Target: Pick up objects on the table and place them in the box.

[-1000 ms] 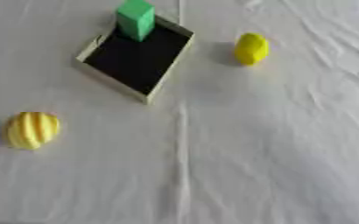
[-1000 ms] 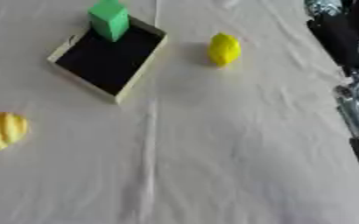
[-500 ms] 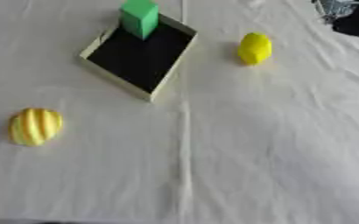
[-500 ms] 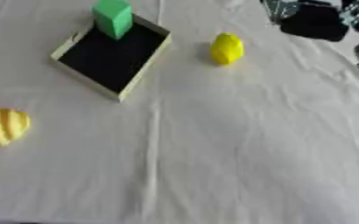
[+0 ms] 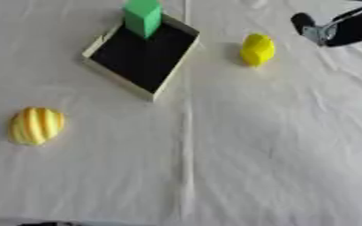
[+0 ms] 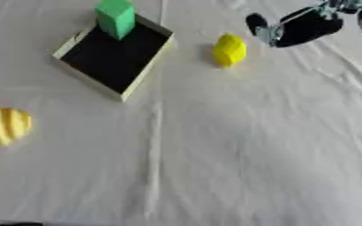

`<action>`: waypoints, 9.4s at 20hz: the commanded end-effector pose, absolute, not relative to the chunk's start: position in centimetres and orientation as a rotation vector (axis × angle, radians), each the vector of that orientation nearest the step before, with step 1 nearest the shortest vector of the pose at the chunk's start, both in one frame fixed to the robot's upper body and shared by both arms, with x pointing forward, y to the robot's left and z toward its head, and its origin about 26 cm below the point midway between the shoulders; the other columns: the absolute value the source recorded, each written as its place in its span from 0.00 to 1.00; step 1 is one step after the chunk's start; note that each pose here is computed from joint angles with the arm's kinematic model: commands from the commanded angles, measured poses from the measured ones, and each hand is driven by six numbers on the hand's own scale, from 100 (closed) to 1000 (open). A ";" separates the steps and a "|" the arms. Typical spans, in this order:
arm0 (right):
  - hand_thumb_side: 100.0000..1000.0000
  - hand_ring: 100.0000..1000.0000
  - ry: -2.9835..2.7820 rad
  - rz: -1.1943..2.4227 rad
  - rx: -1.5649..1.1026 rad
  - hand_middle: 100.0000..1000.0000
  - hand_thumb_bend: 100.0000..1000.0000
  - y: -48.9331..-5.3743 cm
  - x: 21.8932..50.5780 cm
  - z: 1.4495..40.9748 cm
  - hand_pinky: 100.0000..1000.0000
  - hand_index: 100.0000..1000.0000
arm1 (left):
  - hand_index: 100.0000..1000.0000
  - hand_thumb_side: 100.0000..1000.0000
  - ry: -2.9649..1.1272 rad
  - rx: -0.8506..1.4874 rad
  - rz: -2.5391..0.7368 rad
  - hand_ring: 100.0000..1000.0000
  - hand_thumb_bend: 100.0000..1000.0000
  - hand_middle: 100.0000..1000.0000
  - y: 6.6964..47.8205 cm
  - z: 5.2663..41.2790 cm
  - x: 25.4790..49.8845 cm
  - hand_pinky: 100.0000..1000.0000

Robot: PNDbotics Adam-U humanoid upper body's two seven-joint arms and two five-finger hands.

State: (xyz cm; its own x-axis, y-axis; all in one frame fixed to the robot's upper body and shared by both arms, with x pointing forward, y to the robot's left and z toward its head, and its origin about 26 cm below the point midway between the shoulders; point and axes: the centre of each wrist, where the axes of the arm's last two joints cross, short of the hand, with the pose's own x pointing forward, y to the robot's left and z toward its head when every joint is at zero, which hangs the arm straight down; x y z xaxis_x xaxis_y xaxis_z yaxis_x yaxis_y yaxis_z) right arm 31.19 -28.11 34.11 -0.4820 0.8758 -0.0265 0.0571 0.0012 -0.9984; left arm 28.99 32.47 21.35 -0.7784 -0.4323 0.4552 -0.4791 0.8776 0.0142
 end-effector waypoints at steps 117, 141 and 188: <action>0.05 0.91 -1.681 1.591 -1.045 0.85 0.00 -17.6 44.0 32.6 0.93 0.93 | 0.79 0.33 -2.642 0.539 0.090 0.62 0.24 0.55 31.2 22.7 29.3 0.72; 0.00 0.80 -2.382 0.672 -1.015 0.76 0.00 -31.3 28.5 33.8 0.88 0.89 | 0.89 0.21 -2.080 1.051 -1.394 0.77 0.53 0.72 32.0 29.5 28.6 0.83; 0.32 0.75 -2.264 0.506 -0.915 0.73 0.00 -31.7 29.1 29.5 0.88 0.86 | 0.85 0.00 -1.110 0.951 -1.562 0.78 0.55 0.74 31.6 24.0 32.1 0.81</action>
